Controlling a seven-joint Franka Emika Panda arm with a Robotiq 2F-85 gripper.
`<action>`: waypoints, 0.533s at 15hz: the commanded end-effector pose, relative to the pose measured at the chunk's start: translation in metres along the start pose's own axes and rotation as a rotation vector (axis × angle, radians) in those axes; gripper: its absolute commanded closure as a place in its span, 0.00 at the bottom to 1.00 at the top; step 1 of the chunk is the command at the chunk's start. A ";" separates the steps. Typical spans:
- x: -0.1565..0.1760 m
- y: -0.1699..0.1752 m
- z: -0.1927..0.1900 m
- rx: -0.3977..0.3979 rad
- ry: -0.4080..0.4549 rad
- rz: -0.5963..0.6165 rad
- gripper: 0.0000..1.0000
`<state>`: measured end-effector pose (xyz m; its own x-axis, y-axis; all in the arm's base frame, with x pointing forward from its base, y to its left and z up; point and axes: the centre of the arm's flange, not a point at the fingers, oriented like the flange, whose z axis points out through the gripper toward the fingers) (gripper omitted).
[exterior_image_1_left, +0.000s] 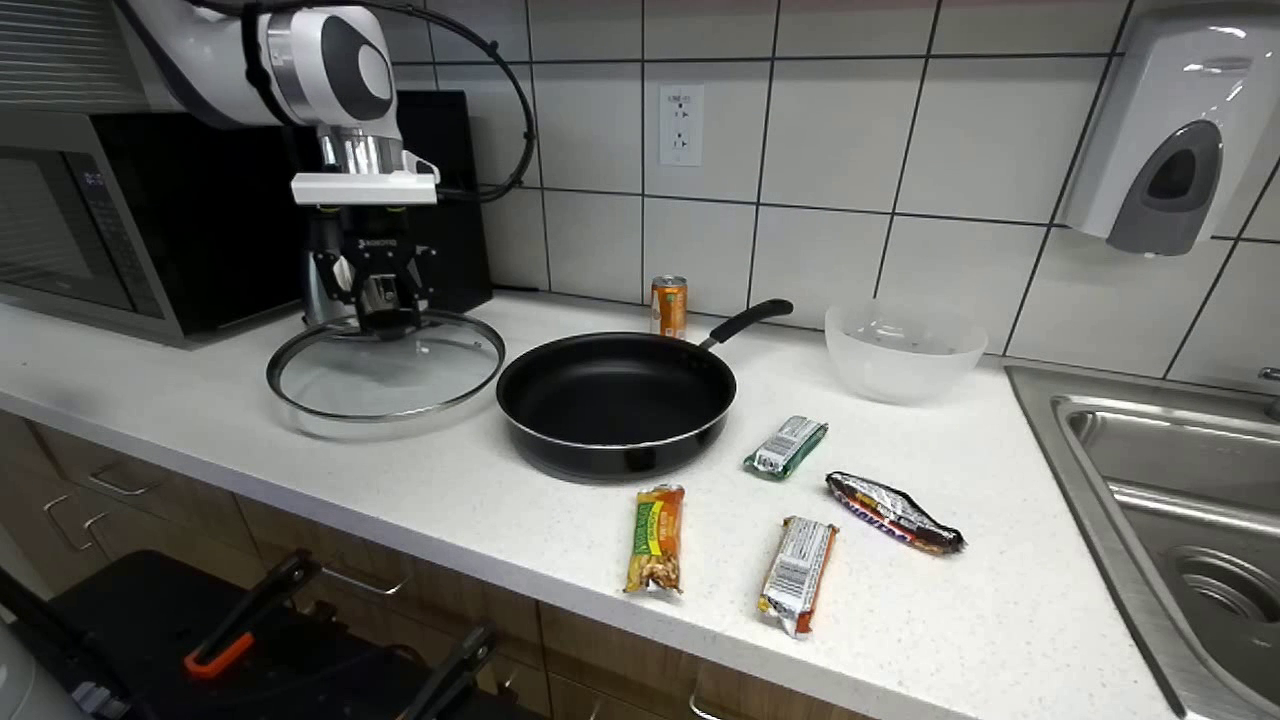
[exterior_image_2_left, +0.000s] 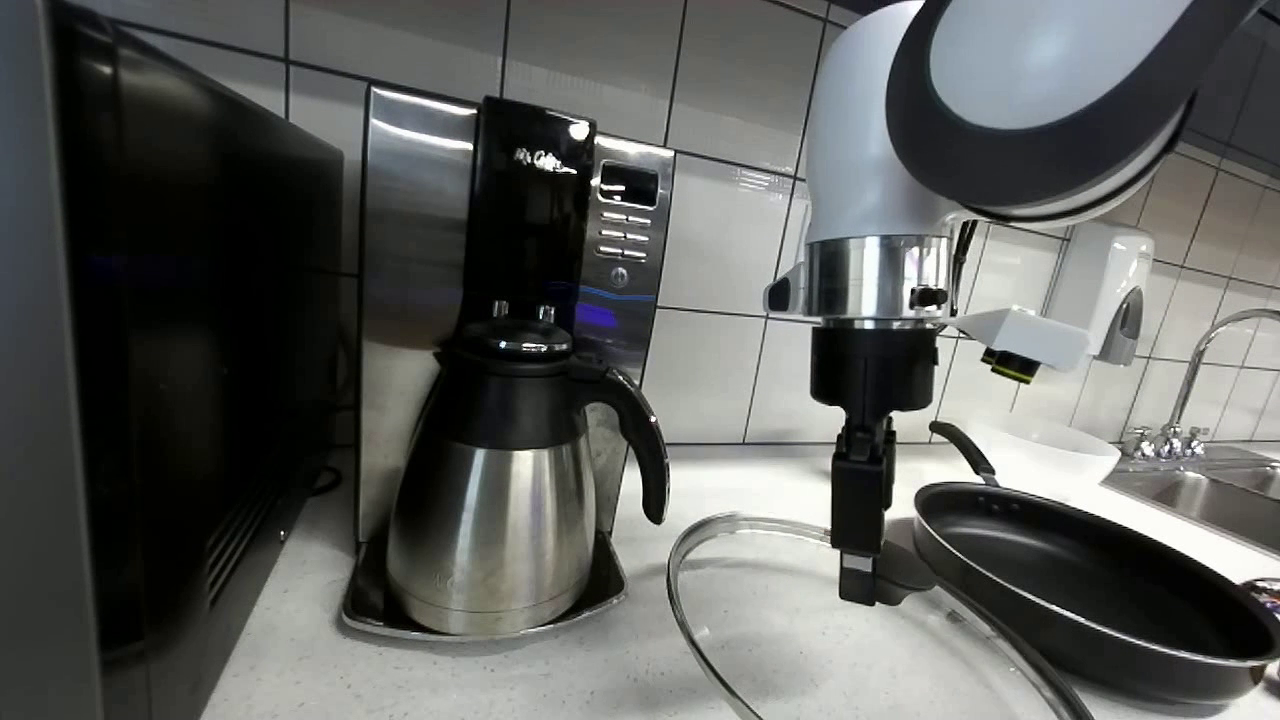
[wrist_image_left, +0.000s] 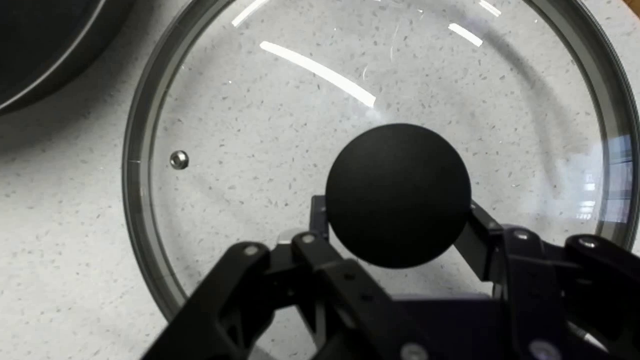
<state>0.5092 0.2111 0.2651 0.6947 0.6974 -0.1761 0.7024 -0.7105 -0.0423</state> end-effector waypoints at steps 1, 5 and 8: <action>0.018 0.006 -0.006 -0.009 -0.034 0.004 0.63; 0.023 0.008 0.005 -0.001 -0.048 0.004 0.63; 0.026 0.010 0.012 0.008 -0.060 0.006 0.63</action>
<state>0.5208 0.2154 0.2366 0.6836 0.6999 -0.2070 0.7046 -0.7068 -0.0632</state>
